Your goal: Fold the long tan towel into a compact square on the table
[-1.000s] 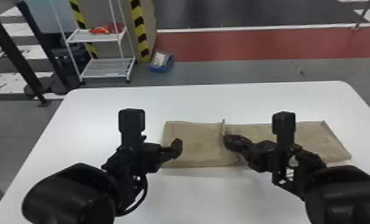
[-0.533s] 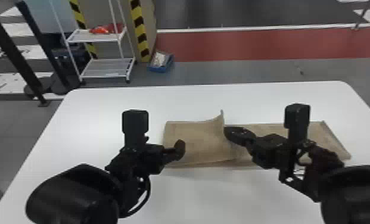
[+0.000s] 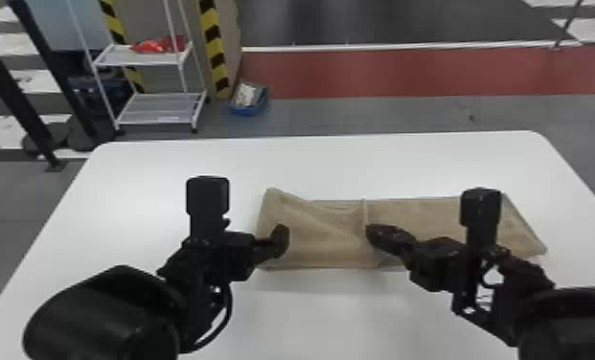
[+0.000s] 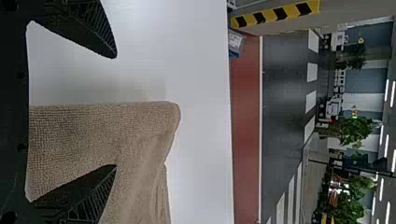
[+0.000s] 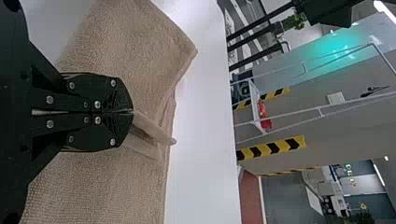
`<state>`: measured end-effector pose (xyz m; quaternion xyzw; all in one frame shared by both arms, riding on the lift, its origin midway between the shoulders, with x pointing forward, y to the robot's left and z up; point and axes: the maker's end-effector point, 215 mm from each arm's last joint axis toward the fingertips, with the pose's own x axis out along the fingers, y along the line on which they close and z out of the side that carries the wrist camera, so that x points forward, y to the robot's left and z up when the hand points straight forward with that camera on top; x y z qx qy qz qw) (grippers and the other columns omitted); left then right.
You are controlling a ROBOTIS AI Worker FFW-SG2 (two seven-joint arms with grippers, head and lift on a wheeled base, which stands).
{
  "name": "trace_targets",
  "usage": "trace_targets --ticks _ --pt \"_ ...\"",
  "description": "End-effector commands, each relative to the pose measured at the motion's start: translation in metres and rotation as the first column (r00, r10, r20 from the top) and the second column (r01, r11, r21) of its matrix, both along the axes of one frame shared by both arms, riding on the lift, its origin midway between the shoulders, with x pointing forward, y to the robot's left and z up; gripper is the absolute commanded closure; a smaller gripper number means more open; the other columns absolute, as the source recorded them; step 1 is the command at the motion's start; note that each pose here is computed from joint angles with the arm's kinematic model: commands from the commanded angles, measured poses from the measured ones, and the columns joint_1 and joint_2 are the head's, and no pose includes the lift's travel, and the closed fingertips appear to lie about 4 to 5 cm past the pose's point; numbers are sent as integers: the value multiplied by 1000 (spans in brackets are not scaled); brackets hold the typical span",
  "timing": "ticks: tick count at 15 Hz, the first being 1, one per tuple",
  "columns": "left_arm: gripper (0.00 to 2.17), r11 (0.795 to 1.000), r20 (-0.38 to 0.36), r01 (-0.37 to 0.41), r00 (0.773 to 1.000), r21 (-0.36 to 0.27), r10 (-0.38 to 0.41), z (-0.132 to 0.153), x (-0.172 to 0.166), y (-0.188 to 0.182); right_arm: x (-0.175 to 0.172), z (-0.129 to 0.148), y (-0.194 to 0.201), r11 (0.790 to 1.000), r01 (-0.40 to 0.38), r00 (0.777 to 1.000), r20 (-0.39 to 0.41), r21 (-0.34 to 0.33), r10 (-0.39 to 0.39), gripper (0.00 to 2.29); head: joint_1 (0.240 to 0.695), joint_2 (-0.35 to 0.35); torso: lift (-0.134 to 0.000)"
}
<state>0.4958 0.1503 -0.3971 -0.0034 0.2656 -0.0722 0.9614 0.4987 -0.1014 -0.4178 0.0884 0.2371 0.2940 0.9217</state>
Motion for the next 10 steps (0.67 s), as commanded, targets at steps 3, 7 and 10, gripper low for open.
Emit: trace_targets --ticks 3,7,10 --pt "39 1000 1 1 1000 5 -1 0 -5 2 14 -3 -6 999 26 999 41 -30 -25 1028 695 52 -125" --pt "39 1000 4 1 1000 5 -1 2 -4 2 12 -1 -4 999 26 998 54 -26 -24 596 695 52 -125" --pt "39 1000 2 2 1000 2 -2 1 -4 0 15 -8 -7 999 31 999 41 -36 -30 596 695 52 -125"
